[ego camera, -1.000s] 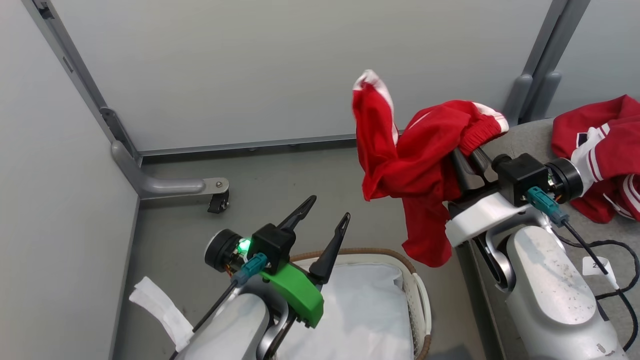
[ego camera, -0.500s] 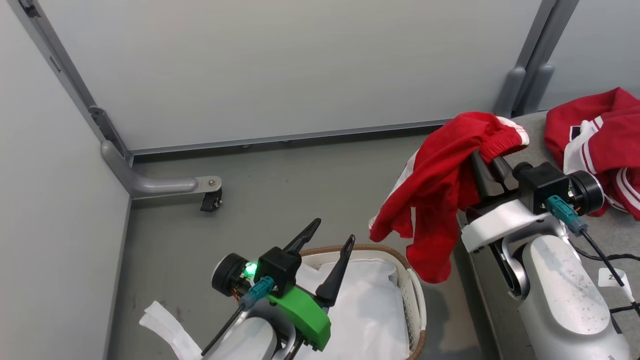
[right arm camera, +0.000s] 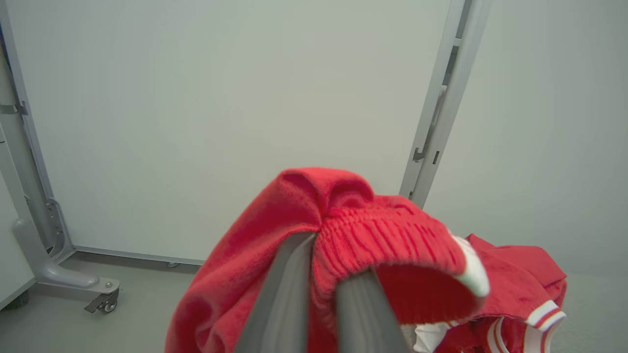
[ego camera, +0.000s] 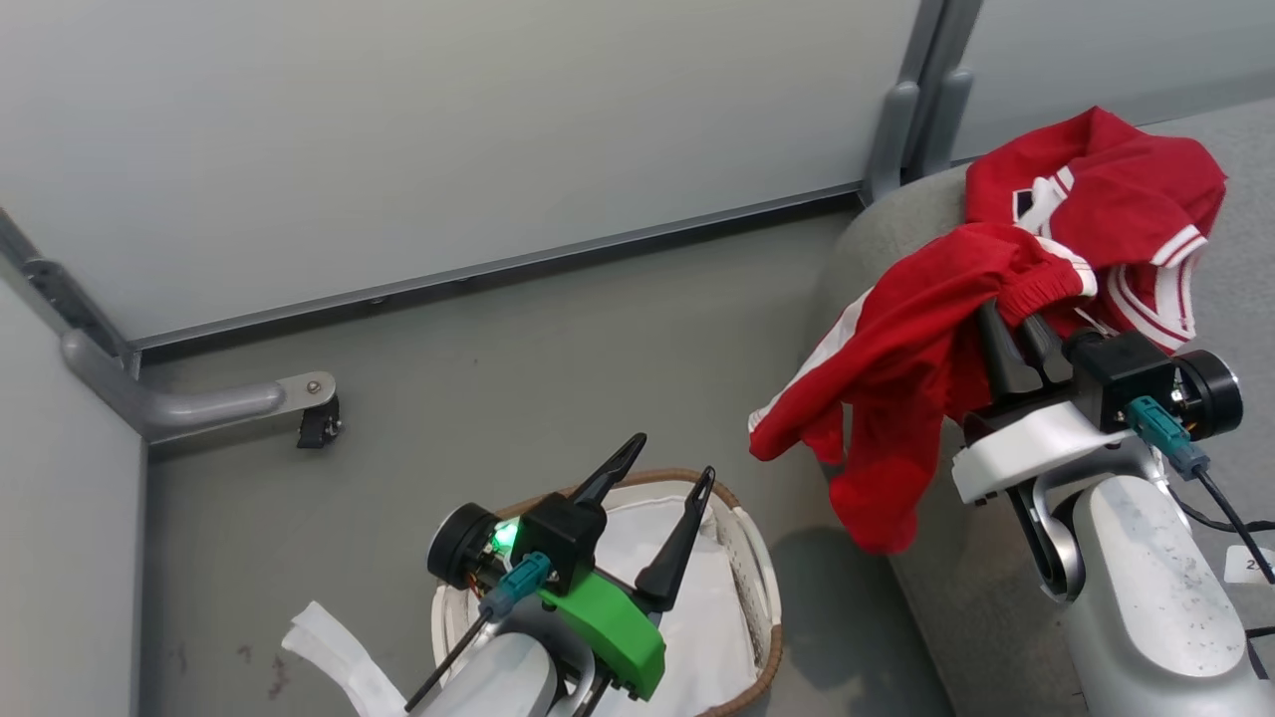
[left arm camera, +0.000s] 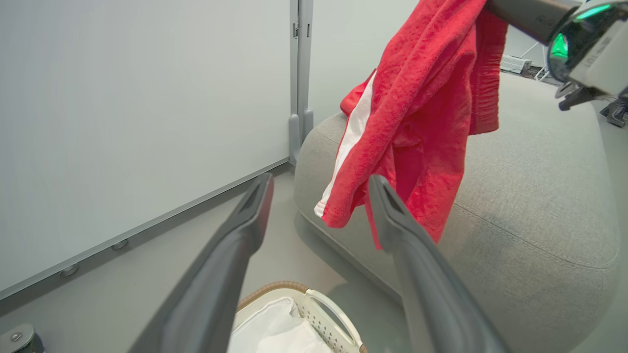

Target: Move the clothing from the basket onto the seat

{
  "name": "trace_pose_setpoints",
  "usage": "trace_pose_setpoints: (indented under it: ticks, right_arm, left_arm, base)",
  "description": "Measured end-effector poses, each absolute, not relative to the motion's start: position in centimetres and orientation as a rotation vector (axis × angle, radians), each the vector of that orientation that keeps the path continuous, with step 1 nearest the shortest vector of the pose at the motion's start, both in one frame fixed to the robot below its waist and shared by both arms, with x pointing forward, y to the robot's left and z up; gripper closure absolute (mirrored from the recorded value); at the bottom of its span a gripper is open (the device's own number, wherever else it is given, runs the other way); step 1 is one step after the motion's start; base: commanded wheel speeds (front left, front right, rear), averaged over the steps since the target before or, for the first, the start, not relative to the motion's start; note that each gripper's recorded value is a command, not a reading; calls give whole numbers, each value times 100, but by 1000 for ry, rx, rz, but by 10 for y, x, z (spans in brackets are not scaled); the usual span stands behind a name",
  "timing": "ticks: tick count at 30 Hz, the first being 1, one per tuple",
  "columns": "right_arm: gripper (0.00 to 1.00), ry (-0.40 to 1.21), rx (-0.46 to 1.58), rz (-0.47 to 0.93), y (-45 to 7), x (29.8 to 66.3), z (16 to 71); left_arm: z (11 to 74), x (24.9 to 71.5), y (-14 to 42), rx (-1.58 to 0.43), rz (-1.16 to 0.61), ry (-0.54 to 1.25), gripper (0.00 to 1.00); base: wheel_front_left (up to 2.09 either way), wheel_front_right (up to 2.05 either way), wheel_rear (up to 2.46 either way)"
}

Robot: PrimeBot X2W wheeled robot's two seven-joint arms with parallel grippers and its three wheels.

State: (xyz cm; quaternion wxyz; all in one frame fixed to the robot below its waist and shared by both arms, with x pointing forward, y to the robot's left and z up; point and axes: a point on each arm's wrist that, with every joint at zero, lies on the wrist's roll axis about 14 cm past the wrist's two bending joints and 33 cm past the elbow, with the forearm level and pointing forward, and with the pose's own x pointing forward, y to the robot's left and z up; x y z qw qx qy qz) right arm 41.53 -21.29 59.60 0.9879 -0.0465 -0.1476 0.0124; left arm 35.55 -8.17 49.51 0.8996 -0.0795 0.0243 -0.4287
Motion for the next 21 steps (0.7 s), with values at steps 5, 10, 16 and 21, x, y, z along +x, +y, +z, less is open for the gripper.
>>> trace_pose_setpoints:
  ticks: [5, 10, 16, 21]
  right_arm:
    - [100, -283, -109, -48, -240, 402, 593]
    - [100, -269, -123, -118, -265, 390, 590]
    - [100, -248, -132, -170, -282, 384, 584]
    - [100, -251, -144, -181, -286, 390, 586]
  left_arm:
    - [493, 349, -104, -174, -959, 63, 0]
    - [490, 341, -124, -179, -1030, 74, 0]
    - [483, 337, -134, -182, -1069, 91, 0]
    - [479, 340, -133, -188, -1063, 103, 0]
  base:
    - [0, 0, 0]
    - [0, 0, 0]
    - [0, 0, 0]
    - [0, 0, 0]
